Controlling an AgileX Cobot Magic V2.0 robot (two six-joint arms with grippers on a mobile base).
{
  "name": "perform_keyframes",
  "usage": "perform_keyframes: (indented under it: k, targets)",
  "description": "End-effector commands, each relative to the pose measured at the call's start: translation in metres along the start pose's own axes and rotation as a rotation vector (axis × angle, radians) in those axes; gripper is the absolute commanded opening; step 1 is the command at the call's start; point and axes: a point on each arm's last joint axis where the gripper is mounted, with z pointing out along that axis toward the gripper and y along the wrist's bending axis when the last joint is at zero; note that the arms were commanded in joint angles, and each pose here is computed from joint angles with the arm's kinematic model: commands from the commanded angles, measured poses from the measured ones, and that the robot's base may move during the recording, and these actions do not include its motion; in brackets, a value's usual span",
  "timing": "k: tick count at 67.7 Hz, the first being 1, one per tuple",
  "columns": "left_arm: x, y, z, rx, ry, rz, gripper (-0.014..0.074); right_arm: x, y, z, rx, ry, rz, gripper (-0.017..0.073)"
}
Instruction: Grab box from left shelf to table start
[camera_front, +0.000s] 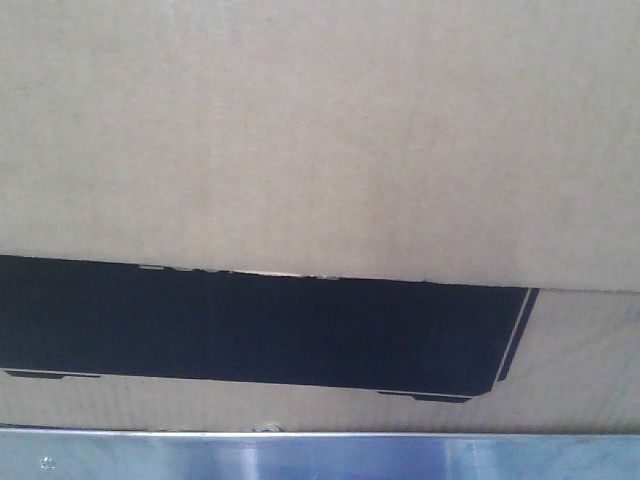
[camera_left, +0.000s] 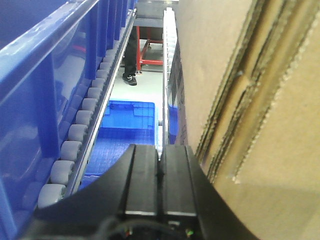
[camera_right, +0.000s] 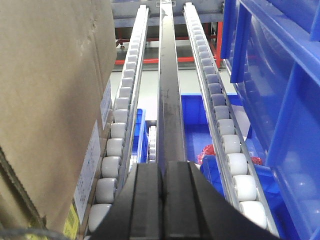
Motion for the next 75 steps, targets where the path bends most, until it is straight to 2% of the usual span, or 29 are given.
perform_keyframes:
  k: [1,32,46,51,57,75]
  targets:
    - [-0.012,0.000,-0.002,0.001,-0.116,-0.017,-0.0099,-0.007,0.001,-0.001,-0.008,-0.086,-0.002,0.0057]
    - [-0.012,0.000,-0.002,0.001,-0.116,-0.017,-0.0099,-0.007,0.001,-0.001,-0.008,-0.086,-0.002,0.0057]
    - [-0.017,0.000,-0.003,0.001,-0.175,-0.017,-0.0099,-0.007,0.001,-0.001,-0.008,-0.086,-0.002,0.0057]
    - [-0.020,0.000,-0.004,0.001,-0.208,-0.033,-0.0099,-0.007,0.001,-0.001,-0.008,-0.086,-0.002,0.0057]
    - [-0.030,0.000,-0.006,0.002,-0.258,-0.053,-0.0099,-0.007,0.001,-0.001,-0.008,-0.086,-0.002,0.0057]
    - [-0.089,-0.003,-0.024,0.016,-0.333,-0.040,-0.0097,-0.007,0.001,-0.001,-0.008,-0.086,-0.002,0.0057]
